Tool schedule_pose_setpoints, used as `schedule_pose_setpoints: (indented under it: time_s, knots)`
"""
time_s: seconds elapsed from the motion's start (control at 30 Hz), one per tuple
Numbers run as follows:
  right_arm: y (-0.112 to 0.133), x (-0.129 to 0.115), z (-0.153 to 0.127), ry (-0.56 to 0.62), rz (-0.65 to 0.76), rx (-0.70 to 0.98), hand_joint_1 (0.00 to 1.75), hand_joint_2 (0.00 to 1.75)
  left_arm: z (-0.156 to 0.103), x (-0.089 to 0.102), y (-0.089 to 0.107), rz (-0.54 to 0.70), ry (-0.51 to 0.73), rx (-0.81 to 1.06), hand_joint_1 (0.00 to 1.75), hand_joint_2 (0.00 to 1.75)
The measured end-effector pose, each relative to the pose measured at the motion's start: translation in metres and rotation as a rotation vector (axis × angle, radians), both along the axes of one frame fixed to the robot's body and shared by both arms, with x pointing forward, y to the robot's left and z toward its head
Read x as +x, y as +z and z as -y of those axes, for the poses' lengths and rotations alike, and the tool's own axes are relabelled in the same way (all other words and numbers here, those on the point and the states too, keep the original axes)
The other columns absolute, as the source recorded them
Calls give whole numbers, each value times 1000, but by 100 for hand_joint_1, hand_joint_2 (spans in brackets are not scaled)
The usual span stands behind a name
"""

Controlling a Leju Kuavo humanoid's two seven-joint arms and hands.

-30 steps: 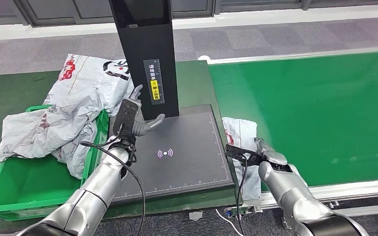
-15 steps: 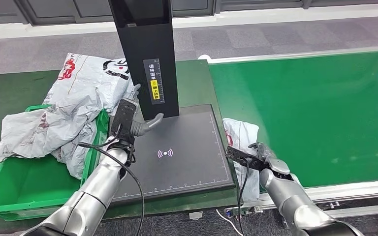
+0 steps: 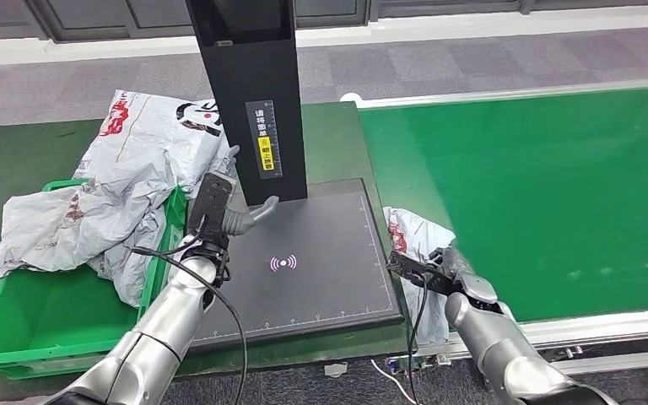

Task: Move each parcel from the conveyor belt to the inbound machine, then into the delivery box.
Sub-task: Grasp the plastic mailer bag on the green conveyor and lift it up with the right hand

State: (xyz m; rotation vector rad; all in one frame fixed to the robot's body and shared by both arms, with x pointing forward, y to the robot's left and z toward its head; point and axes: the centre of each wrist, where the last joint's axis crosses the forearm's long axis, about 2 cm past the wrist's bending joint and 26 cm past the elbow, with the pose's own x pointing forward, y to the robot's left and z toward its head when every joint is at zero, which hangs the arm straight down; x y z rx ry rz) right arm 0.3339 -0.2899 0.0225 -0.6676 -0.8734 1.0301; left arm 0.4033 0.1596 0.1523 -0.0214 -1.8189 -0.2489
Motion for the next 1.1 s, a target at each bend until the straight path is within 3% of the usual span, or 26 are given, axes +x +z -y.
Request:
schedule_pose_setpoints:
  time_s: [0.83, 0.97, 1.1]
  knots:
    - [-1, -1, 0, -5, 6, 11, 175, 175, -2, 0, -1, 0, 3, 5, 0, 175]
    - [-2, -12, 1, -42, 184, 97, 175, 175, -16, -6, -11, 9, 45, 35, 0, 175]
    - [14, -17, 2, -75, 354, 190, 175, 175, -34, -15, -24, 9, 74, 53, 0, 175]
